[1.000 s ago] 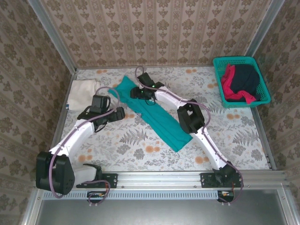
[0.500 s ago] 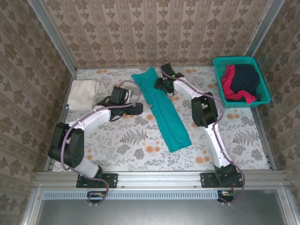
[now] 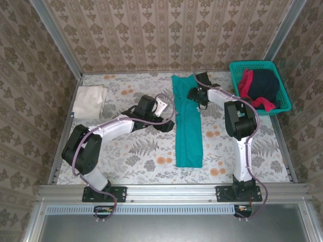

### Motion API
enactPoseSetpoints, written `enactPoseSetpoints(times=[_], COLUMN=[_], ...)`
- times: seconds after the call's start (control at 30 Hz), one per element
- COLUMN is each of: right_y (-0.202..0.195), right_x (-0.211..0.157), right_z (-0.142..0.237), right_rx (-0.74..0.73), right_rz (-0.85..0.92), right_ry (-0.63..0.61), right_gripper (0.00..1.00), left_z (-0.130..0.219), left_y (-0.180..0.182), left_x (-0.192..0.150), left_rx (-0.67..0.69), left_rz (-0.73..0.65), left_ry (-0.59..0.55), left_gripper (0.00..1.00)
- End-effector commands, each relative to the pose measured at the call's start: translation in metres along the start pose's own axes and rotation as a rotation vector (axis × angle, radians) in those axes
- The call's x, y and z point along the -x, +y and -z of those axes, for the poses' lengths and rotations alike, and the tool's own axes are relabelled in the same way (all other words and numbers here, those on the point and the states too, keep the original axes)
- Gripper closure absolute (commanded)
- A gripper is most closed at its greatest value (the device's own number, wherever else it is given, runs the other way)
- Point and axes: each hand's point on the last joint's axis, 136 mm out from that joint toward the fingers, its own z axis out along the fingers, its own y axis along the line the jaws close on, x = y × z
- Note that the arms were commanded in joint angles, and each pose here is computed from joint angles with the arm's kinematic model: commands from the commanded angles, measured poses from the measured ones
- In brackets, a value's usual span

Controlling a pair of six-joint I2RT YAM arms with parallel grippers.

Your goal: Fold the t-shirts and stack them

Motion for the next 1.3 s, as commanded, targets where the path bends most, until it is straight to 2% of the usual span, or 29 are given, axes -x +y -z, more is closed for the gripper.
enactPoseSetpoints(times=[0.0, 0.1, 0.2, 0.27, 0.33, 0.43, 0.57, 0.7, 0.83, 0.9, 1.03, 1.27], right_y=[0.036, 0.039, 0.034, 0.027, 0.023, 0.019, 0.016, 0.018, -0.006, -0.018, -0.028, -0.021], right_x=[0.024, 0.024, 0.013, 0.003, -0.017, -0.050, -0.097, -0.180, -0.244, -0.267, -0.302, -0.334], right_z=[0.055, 0.095, 0.133, 0.156, 0.179, 0.209, 0.234, 0.243, 0.241, 0.240, 0.235, 0.209], right_rx=[0.155, 0.194, 0.203, 0.195, 0.212, 0.216, 0.200, 0.299, 0.367, 0.374, 0.390, 0.392], right_rz=[0.137, 0.288, 0.456, 0.545, 0.657, 0.821, 1.000, 1.299, 1.464, 1.524, 1.603, 1.697], right_ry=[-0.129, -0.212, -0.284, -0.303, -0.302, -0.309, -0.319, -0.204, 0.010, 0.101, 0.219, 0.289], right_gripper=[0.33, 0.28, 0.24, 0.19, 0.18, 0.10, 0.03, 0.05, 0.09, 0.09, 0.09, 0.12], left_z=[0.000, 0.005, 0.013, 0.020, 0.033, 0.051, 0.067, 0.080, 0.091, 0.097, 0.104, 0.104], left_y=[0.000, -0.010, -0.013, -0.007, -0.001, 0.004, -0.004, -0.012, -0.019, -0.023, -0.032, -0.035], left_x=[0.016, 0.018, 0.010, 0.008, 0.007, 0.003, -0.009, -0.021, -0.045, -0.047, -0.049, -0.056], left_rx=[-0.079, -0.167, -0.193, -0.192, -0.224, -0.261, -0.260, -0.250, -0.246, -0.248, -0.284, -0.283], left_rz=[-0.054, -0.102, -0.192, -0.193, -0.175, -0.166, -0.287, -0.398, -0.550, -0.567, -0.581, -0.592], left_ry=[-0.056, -0.087, -0.092, -0.070, -0.071, -0.082, -0.086, -0.116, -0.108, -0.117, -0.120, -0.131], left_gripper=[0.00, 0.00, 0.00, 0.00, 0.00, 0.00, 0.00, 0.00, 0.00, 0.00, 0.00, 0.00])
